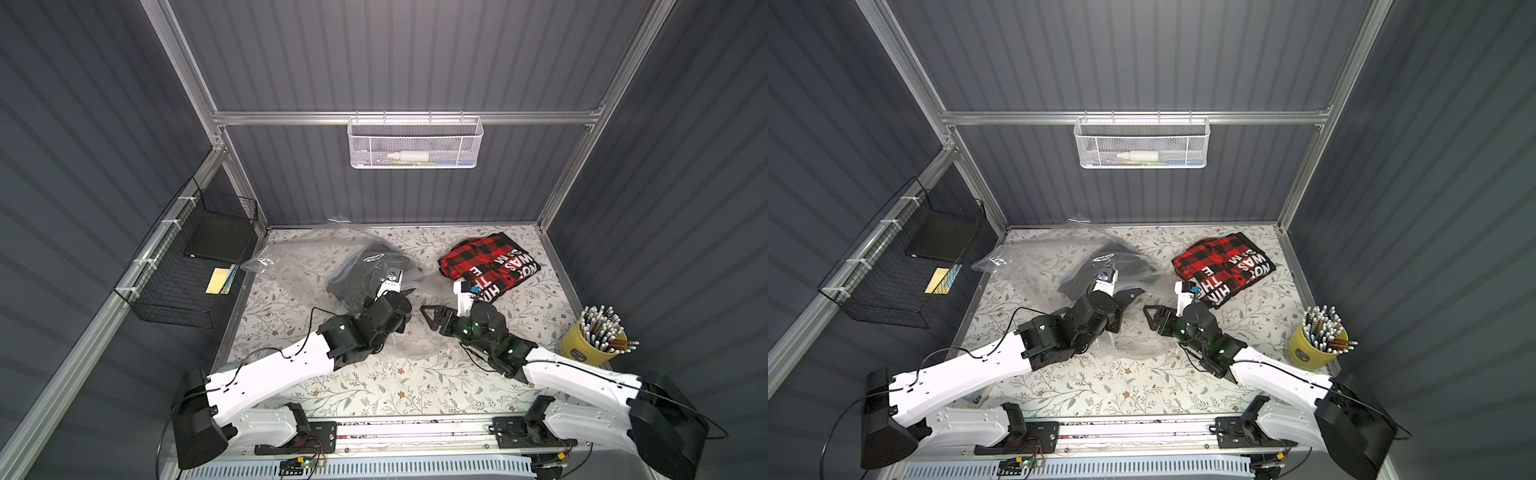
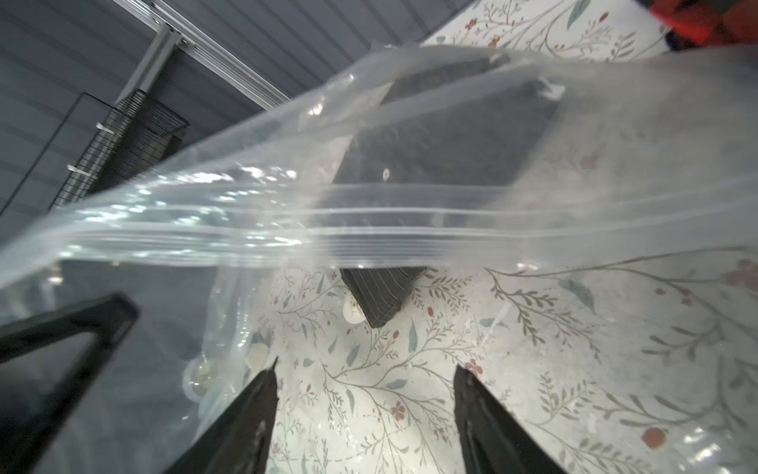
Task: Take the shirt out of the vacuum bag
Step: Take out the shirt from the vacuum bag.
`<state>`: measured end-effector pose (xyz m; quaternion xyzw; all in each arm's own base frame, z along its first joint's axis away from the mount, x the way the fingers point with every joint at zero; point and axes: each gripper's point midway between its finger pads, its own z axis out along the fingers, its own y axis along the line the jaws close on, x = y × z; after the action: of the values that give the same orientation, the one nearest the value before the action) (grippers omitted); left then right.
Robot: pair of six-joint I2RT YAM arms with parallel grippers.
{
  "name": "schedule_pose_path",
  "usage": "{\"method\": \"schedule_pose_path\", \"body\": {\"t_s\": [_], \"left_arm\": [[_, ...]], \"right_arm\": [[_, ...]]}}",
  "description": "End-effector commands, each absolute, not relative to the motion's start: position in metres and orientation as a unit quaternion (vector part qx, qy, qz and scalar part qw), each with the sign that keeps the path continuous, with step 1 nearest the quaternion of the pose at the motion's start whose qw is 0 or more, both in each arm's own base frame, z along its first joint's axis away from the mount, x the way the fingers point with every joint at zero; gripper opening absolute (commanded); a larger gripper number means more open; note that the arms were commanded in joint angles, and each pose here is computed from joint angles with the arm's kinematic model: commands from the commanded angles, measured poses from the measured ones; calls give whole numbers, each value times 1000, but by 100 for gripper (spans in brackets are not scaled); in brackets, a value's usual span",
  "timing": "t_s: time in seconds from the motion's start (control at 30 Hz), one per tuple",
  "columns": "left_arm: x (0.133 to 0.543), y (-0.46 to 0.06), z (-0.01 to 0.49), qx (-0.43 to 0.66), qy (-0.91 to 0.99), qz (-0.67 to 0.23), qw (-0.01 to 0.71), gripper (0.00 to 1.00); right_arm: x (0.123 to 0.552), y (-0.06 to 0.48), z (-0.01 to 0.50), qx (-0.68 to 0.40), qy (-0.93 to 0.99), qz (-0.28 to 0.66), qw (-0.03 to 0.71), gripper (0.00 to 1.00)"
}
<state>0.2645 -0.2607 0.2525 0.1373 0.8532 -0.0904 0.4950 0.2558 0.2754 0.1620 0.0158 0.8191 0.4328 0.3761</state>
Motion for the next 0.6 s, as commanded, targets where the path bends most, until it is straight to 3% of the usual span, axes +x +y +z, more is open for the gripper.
{"method": "schedule_pose_path", "body": {"t_s": [0.0, 0.37, 0.57], "left_arm": [[268, -266, 286, 119, 836, -119, 522, 0], [267, -268, 278, 124, 839, -117, 516, 0], [267, -265, 274, 120, 842, -112, 513, 0]], "right_arm": [[260, 289, 150, 16, 816, 440, 374, 70], [284, 323, 109, 22, 825, 436, 359, 67], [268, 315, 112, 36, 823, 395, 407, 67]]}}
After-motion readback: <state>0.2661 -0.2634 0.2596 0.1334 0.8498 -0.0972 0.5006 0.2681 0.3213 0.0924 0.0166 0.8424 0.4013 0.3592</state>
